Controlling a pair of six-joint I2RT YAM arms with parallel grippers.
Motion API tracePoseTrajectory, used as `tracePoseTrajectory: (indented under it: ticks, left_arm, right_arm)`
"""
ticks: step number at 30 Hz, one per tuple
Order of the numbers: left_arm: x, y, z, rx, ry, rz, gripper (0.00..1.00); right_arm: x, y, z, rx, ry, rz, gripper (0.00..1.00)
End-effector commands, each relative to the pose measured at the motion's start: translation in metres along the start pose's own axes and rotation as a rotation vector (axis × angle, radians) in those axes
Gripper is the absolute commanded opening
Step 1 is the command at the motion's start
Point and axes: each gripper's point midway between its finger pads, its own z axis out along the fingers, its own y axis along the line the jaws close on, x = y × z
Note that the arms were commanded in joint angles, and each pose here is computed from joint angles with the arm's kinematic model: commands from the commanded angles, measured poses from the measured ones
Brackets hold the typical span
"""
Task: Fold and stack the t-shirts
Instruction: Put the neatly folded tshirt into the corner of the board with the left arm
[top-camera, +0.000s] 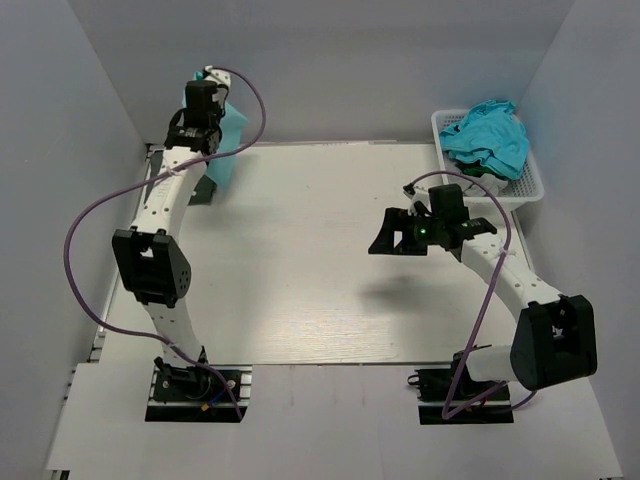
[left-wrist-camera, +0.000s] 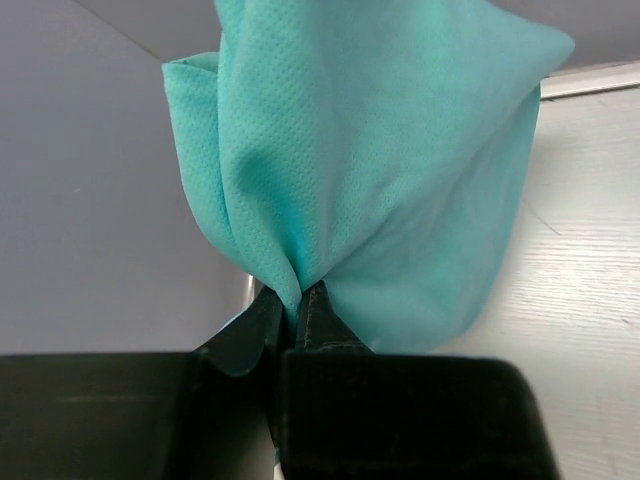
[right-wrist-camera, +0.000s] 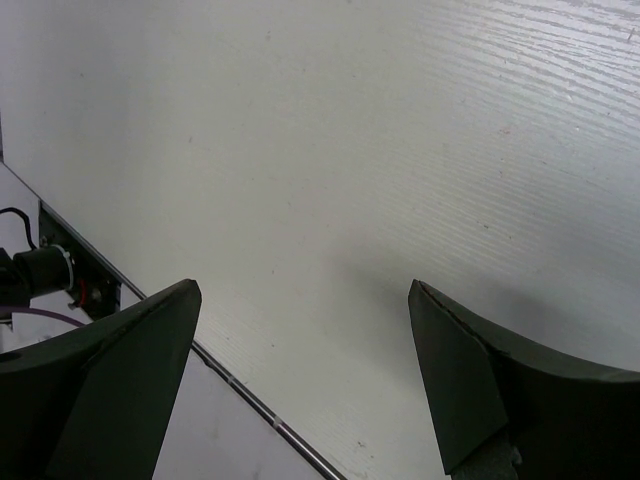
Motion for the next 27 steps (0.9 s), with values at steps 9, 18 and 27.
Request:
tracePoseTrajectory:
  ticks: [9,18,27]
  left_arm:
    - [0.008,0.037,0.018,0.039,0.007,-0.05,0.0]
    - [0.048,0.046,0.055,0.042,0.097,-0.086,0.0]
    - [0.086,0.089,0.096,-0.029,0.157,-0.189,0.0]
  right_arm:
    - [-0.027,0.01,-0.006,0.002,-0.033,-0.014,0.9]
    - [-0.033,0.005,-0.001,0.027,-0.021,0.002,0.9]
    - [-0.041,0.003,0.005,0.031,-0.013,0.015,0.9]
